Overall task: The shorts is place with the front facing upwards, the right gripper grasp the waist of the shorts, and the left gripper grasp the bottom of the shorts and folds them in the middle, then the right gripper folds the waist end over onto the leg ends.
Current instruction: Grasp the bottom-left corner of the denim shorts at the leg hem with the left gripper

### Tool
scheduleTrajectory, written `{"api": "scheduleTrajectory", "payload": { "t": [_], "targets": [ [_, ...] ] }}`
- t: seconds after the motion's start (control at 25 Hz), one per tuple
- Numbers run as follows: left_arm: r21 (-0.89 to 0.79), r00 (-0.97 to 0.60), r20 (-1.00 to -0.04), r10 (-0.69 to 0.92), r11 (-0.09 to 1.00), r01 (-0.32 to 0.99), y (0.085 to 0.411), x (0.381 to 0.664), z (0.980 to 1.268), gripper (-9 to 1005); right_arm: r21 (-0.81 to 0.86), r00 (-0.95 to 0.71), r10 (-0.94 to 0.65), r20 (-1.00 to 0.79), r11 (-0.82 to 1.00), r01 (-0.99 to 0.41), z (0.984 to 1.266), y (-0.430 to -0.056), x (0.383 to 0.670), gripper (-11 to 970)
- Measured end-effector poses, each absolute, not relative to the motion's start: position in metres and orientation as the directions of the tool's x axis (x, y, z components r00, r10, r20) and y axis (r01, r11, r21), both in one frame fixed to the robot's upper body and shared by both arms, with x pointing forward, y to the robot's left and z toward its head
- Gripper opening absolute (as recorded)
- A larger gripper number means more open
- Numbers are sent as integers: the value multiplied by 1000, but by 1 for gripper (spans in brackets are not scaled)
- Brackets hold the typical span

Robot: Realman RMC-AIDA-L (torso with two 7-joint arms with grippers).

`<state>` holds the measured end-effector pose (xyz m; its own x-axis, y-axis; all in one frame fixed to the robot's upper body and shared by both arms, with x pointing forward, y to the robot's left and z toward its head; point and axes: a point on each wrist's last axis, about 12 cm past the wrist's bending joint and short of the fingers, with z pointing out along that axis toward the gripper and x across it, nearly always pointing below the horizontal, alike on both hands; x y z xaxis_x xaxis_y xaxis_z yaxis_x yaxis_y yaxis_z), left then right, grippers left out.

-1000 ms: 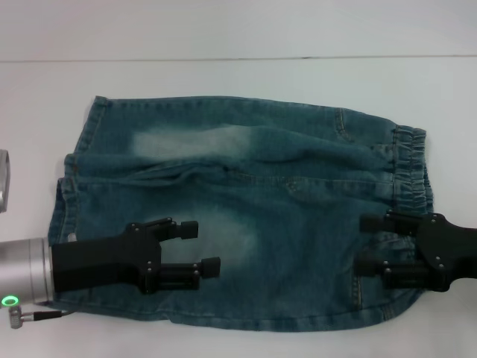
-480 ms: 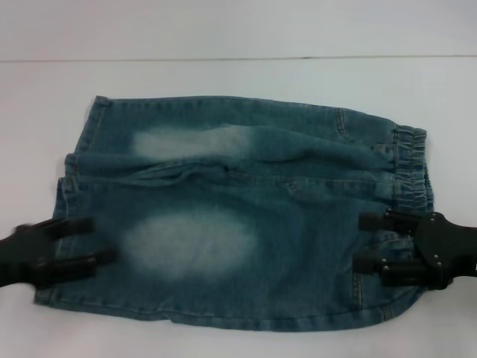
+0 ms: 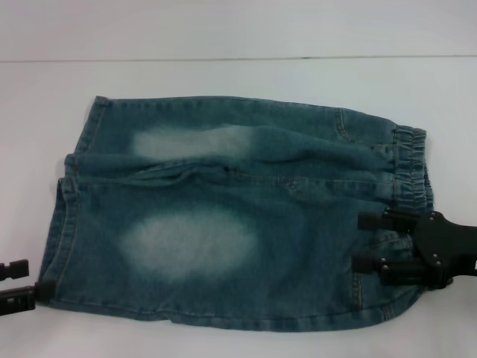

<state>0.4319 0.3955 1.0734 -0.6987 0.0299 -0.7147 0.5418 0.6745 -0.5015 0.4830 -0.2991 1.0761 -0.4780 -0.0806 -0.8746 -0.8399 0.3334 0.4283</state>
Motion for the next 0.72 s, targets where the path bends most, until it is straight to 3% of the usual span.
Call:
{"api": "scheduleTrajectory", "payload": {
  "t": [0.72],
  "targets": [
    [-440, -719, -683, 127, 715, 544, 381, 454, 1058, 916, 428, -480, -81, -873, 341, -837, 1075, -302, 480, 890]
  ]
}}
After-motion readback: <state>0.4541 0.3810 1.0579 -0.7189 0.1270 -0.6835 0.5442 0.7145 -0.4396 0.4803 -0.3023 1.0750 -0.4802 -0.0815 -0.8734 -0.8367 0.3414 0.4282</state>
